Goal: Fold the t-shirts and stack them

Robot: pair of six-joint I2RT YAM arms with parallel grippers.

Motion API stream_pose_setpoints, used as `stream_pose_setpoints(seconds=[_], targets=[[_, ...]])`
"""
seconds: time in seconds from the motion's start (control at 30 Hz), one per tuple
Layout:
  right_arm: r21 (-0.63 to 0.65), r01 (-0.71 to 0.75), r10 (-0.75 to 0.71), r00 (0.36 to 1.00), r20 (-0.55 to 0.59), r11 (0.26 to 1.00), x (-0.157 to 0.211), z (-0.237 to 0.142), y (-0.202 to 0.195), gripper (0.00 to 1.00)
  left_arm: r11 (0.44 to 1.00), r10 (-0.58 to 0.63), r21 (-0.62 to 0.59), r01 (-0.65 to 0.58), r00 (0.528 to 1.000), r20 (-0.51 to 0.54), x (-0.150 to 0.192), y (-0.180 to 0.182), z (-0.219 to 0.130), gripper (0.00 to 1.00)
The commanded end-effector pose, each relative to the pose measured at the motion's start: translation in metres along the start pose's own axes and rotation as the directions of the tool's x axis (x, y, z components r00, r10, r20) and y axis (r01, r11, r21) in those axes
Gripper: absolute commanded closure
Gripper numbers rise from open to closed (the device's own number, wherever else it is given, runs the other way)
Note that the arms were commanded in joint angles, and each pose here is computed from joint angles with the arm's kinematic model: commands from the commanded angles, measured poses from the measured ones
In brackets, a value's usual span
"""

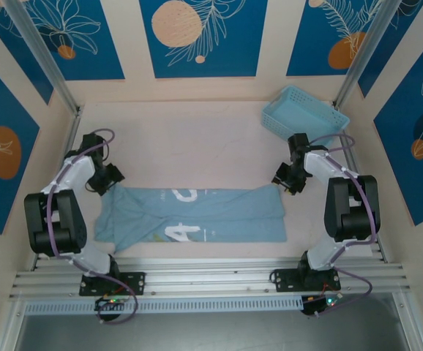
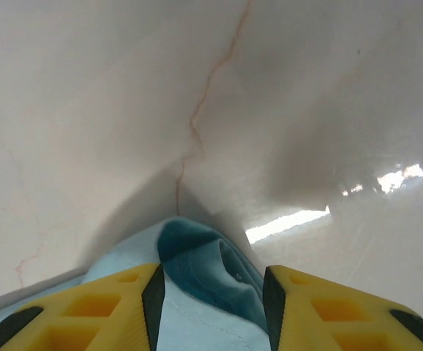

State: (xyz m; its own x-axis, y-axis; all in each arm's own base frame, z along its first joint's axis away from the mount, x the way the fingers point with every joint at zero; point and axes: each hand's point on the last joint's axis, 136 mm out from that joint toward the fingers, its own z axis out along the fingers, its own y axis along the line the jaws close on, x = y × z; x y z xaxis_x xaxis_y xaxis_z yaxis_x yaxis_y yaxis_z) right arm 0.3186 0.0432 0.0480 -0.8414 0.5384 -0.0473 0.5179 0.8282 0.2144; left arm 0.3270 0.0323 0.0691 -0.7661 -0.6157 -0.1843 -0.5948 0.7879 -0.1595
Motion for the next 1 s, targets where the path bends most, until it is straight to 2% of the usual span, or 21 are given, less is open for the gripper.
stream_pose_setpoints(seconds=[0.0, 0.13, 0.33, 0.47, 0.57, 0.6, 0.67, 0.7, 0.77, 0.87, 0.97], targets=[[-0.059, 0.023, -0.024, 1.0, -0.016, 0.998, -0.003, -0.001, 0.014, 0.61, 0.998, 0.054, -0.01, -0.055, 0.998, -0.017, 0.001, 0.004, 0.01, 0.51], [-0.078, 0.005, -0.007, 1.0, -0.024, 0.997, -0.002, 0.003, 0.016, 0.62, 0.998, 0.066, 0.0, -0.066, 0.998, -0.004, 0.0, 0.004, 0.015, 0.51], [-0.076, -0.021, 0.016, 0.998, -0.06, 0.997, 0.007, 0.006, 0.016, 0.69, 0.996, 0.088, -0.007, -0.089, 0.996, -0.012, -0.003, 0.003, 0.02, 0.53], [-0.07, -0.036, 0.031, 0.997, -0.074, 0.997, 0.017, 0.006, 0.01, 0.76, 0.995, 0.096, -0.022, -0.097, 0.995, -0.028, 0.0, 0.006, 0.026, 0.61], [-0.013, -0.051, 0.05, 0.996, -0.075, 0.999, 0.024, 0.003, -0.004, 0.87, 0.994, 0.094, -0.053, -0.096, 0.995, -0.03, 0.0, 0.012, 0.027, 0.69], [0.013, -0.054, 0.055, 0.996, -0.07, 0.998, 0.026, -0.001, -0.009, 0.85, 0.994, 0.093, -0.061, -0.094, 0.995, -0.025, -0.001, 0.013, 0.025, 0.7], [0.061, -0.073, 0.076, 0.996, -0.048, 0.995, 0.034, -0.014, -0.023, 0.7, 0.994, 0.091, -0.056, -0.092, 0.996, -0.012, -0.002, 0.012, 0.02, 0.71], [0.069, -0.086, 0.089, 0.995, -0.041, 0.994, 0.039, -0.02, -0.028, 0.66, 0.995, 0.089, -0.052, -0.089, 0.996, -0.003, -0.002, 0.012, 0.016, 0.7], [0.071, -0.126, 0.129, 0.991, -0.039, 0.99, 0.055, -0.03, -0.039, 0.65, 0.996, 0.078, -0.049, -0.077, 0.997, 0.024, -0.004, 0.011, 0.002, 0.68], [0.009, -0.196, 0.196, 0.975, -0.1, 0.98, 0.083, -0.029, -0.041, 0.65, 0.998, 0.062, -0.035, -0.059, 0.996, 0.064, 0.0, 0.009, -0.024, 0.58], [-0.014, -0.275, 0.27, 0.95, -0.157, 0.961, 0.102, -0.021, -0.044, 0.65, 0.998, 0.056, -0.007, -0.056, 0.997, 0.053, 0.018, 0.001, -0.039, 0.57]])
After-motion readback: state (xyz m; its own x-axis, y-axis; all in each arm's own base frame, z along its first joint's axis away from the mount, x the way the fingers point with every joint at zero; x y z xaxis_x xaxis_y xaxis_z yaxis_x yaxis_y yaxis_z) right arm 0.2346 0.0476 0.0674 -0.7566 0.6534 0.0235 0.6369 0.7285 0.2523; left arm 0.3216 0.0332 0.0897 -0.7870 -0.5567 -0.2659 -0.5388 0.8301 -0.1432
